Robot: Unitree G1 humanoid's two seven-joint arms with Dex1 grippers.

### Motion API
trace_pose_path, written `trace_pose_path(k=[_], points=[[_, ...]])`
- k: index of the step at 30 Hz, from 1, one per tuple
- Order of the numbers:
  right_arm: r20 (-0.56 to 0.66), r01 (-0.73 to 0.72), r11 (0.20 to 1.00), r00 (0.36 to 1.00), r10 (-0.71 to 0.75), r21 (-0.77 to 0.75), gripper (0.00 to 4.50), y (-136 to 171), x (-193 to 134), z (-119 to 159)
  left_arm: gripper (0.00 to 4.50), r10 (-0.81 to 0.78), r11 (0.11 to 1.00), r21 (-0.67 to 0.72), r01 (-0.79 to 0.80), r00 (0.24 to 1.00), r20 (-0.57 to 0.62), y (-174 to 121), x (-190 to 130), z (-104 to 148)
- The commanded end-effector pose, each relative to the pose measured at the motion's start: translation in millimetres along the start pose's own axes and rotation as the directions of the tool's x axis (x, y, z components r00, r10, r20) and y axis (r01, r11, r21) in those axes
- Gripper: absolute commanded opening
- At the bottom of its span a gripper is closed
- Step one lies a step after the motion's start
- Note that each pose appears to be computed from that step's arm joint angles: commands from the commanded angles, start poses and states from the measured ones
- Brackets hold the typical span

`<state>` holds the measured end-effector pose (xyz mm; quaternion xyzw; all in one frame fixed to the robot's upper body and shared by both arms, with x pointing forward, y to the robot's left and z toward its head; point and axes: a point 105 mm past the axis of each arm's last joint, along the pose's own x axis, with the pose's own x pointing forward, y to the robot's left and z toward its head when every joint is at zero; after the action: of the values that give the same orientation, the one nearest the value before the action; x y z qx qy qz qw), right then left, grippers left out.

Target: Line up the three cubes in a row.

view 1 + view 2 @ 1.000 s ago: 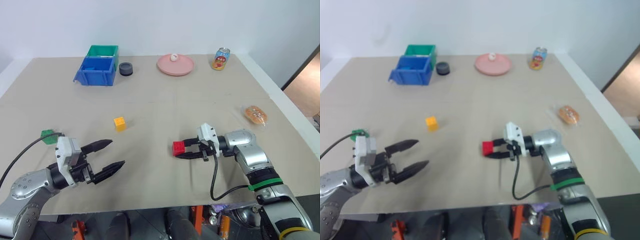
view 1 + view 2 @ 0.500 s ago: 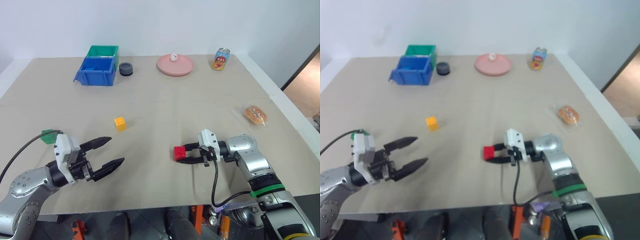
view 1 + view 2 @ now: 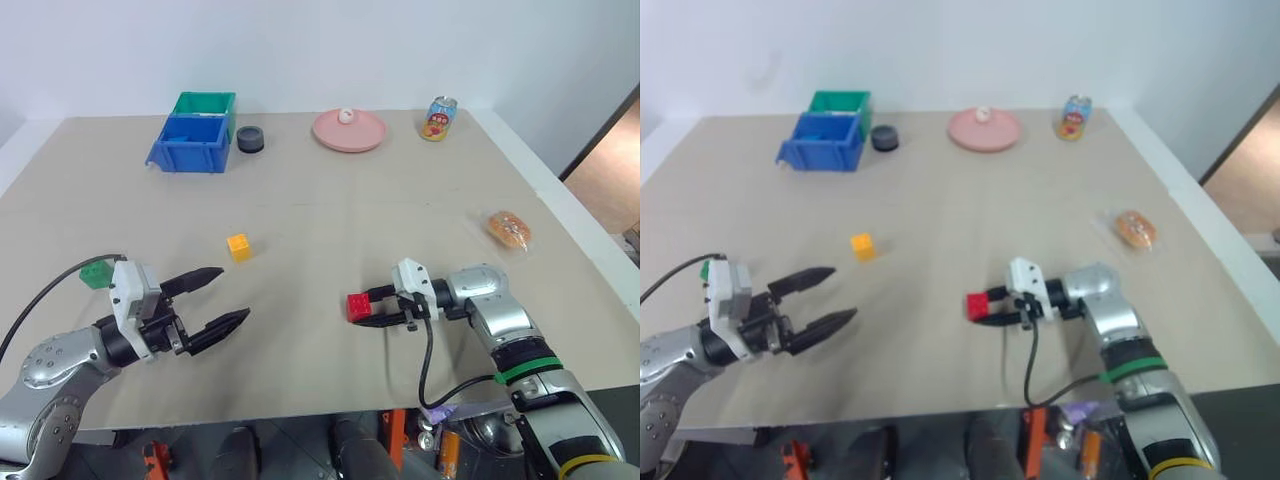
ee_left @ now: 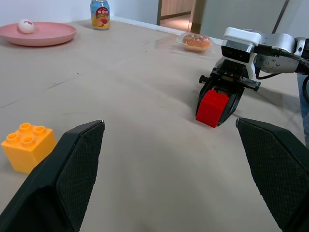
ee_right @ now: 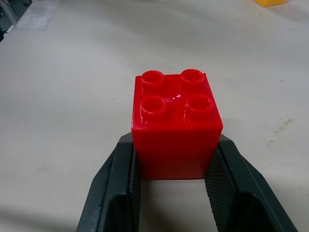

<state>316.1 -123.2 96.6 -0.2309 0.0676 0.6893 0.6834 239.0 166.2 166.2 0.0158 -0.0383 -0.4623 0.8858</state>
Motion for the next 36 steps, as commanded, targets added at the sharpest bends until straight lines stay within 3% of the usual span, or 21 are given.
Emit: trace_pose_path(k=[1, 2, 7, 11, 19, 24, 27, 31, 36], points=[[-0.01, -0.018, 1.0, 1.0, 0.018, -0.008, 1.73, -1, -1, 1, 4.5, -0.003, 1.0, 0.03, 0.003, 1.0, 0.028, -1, 0, 10], [-0.013, -0.023, 1.0, 1.0, 0.023, 0.0, 2.27, 0, -2, 1, 4.5, -0.002, 1.0, 0.03, 0.001, 1.0, 0.029, 0, -1, 10], [-0.034, -0.004, 1.0, 0.999, 0.005, 0.026, 3.9, -2, -8, -1, 4.5, 0.007, 1.0, 0.029, -0.008, 0.999, 0.036, 1, -2, 9], [-0.033, 0.005, 0.997, 0.999, -0.003, 0.074, 3.9, -6, -21, 6, 4.5, 0.004, 1.0, 0.026, -0.005, 0.999, 0.038, 3, -2, 7], [-0.131, 0.05, 0.983, 0.991, -0.027, 0.178, 3.9, -6, -89, 20, 4.5, 0.012, 1.0, 0.006, -0.013, 0.998, 0.068, 13, 0, 9], [-0.256, 0.099, 0.981, 0.965, -0.054, 0.165, 3.9, 3, -126, 13, 4.5, 0.05, 0.996, -0.082, -0.046, 0.997, 0.055, 19, -6, 5], [-0.143, 0.395, 0.914, 0.914, -0.38, 0.096, 3.9, -50, -142, 39, 4.5, 0.183, 0.97, -0.175, -0.171, 0.981, 0.056, 33, -16, 0], [0.051, 0.59, 0.802, 0.802, -0.595, 0.089, 3.9, -89, -144, 68, 4.5, 0.358, 0.917, -0.208, -0.34, 0.932, 0.057, 36, -25, -9], [0.195, 0.657, 0.739, 0.713, -0.673, 0.148, 3.9, -102, -116, 80, 4.5, 0.716, 0.681, -0.293, -0.671, 0.694, 0.074, 42, -54, -20]])
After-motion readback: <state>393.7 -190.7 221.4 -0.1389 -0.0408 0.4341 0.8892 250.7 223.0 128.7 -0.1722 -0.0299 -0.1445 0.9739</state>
